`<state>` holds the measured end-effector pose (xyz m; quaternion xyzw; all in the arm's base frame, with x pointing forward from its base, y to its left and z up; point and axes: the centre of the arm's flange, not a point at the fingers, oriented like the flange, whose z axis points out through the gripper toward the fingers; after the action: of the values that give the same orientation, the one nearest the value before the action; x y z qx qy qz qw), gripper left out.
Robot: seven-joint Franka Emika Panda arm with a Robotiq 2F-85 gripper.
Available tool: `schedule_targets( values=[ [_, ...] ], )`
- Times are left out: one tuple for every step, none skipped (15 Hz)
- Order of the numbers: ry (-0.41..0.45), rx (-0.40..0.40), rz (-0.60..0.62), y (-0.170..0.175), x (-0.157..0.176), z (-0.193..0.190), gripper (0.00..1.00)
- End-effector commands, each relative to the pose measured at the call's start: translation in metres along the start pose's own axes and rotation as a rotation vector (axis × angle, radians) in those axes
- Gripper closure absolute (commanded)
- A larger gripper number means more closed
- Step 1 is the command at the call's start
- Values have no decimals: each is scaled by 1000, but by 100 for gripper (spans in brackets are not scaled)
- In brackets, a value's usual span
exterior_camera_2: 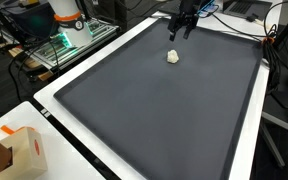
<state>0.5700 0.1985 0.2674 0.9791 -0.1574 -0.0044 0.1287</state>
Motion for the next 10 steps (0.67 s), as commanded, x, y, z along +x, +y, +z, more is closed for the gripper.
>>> schedule_targets(
  values=[
    [44, -81, -152, -19, -18, 1, 0],
    [58, -96, -190, -24, -25, 1, 0],
    [74, -109, -237, -28, -31, 0, 0],
    [87, -121, -268, -32, -36, 0, 0],
    [108, -135, -315, -36, -43, -2, 0],
    [124, -148, -348, -39, -47, -2, 0],
    [136, -151, -383, -41, -53, -3, 0],
    [148, -162, -417, -43, -57, -3, 0],
    [154, -168, -451, -44, -62, -3, 0],
    [159, -173, -480, -45, -66, -2, 0]
  ],
)
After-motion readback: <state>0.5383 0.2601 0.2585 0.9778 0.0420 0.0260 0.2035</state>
